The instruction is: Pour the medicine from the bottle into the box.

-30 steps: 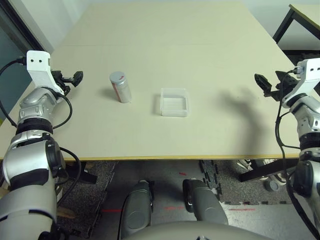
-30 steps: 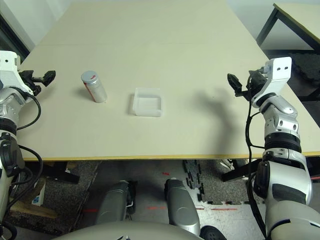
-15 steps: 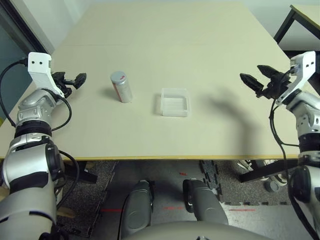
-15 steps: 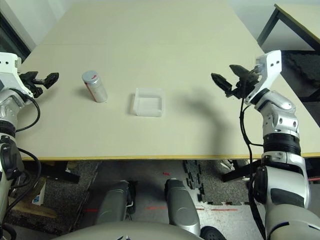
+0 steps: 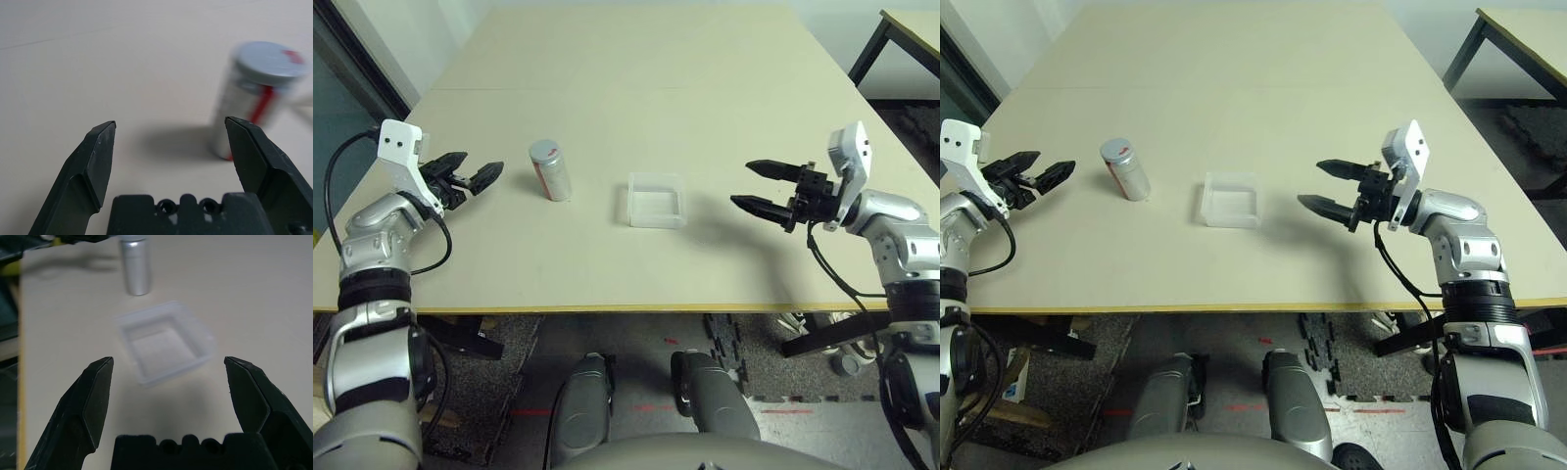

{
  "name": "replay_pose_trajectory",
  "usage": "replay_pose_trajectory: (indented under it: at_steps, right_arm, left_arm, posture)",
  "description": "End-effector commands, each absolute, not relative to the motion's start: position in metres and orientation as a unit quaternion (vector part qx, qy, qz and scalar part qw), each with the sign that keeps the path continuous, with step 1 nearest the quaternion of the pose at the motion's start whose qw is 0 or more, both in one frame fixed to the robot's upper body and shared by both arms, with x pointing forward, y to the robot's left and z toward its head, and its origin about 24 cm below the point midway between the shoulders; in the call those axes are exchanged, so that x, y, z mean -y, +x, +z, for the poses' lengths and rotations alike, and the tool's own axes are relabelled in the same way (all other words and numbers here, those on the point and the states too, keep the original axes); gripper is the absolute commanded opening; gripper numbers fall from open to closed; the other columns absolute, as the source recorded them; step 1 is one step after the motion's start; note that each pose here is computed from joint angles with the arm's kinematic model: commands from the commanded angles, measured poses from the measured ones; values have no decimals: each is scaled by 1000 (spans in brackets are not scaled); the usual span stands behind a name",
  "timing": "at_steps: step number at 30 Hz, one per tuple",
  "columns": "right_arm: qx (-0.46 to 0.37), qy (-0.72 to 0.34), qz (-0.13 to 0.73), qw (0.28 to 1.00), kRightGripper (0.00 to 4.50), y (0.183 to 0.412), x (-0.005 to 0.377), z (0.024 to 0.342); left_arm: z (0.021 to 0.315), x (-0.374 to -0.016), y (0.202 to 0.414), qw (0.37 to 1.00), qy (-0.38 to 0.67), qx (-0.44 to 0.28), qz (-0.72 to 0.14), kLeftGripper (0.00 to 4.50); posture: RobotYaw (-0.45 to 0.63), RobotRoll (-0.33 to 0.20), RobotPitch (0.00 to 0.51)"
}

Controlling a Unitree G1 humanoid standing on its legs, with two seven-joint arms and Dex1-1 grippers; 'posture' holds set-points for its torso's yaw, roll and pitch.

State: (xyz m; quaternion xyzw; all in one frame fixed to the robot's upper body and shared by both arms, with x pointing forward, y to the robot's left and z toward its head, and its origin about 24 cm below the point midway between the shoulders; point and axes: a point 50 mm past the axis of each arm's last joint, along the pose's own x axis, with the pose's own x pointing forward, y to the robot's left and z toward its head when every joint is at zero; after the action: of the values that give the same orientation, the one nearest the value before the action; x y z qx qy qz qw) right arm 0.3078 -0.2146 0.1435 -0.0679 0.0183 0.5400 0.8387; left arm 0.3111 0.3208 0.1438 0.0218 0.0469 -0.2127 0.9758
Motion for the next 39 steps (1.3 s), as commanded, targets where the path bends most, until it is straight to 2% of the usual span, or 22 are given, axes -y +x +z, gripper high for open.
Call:
replay_pose_trajectory:
  at_steps: [1,5,12,21,39]
  right_arm:
    - [-22,-80,554,828,4500,308,208,142]
    - [-22,-82,557,826,4500,311,204,141]
    - [-20,-84,561,823,4500,314,199,141]
    - [-18,-84,559,824,4500,316,199,142]
    - [-11,-87,552,829,4500,316,198,144]
  left_arm:
    - [145,-312,298,966,15,-40,-255,4466]
    - [142,-302,284,960,6,-26,-279,4466]
    - [127,-290,279,963,0,-8,-269,4466]
    - [114,-279,293,969,32,40,-240,4466]
    - [101,-262,321,970,46,45,-233,4466]
  posture:
    - [-31,0,130]
    - [-27,0,131]
    - [-27,0,133]
    - [-46,0,126]
    - [-100,0,119]
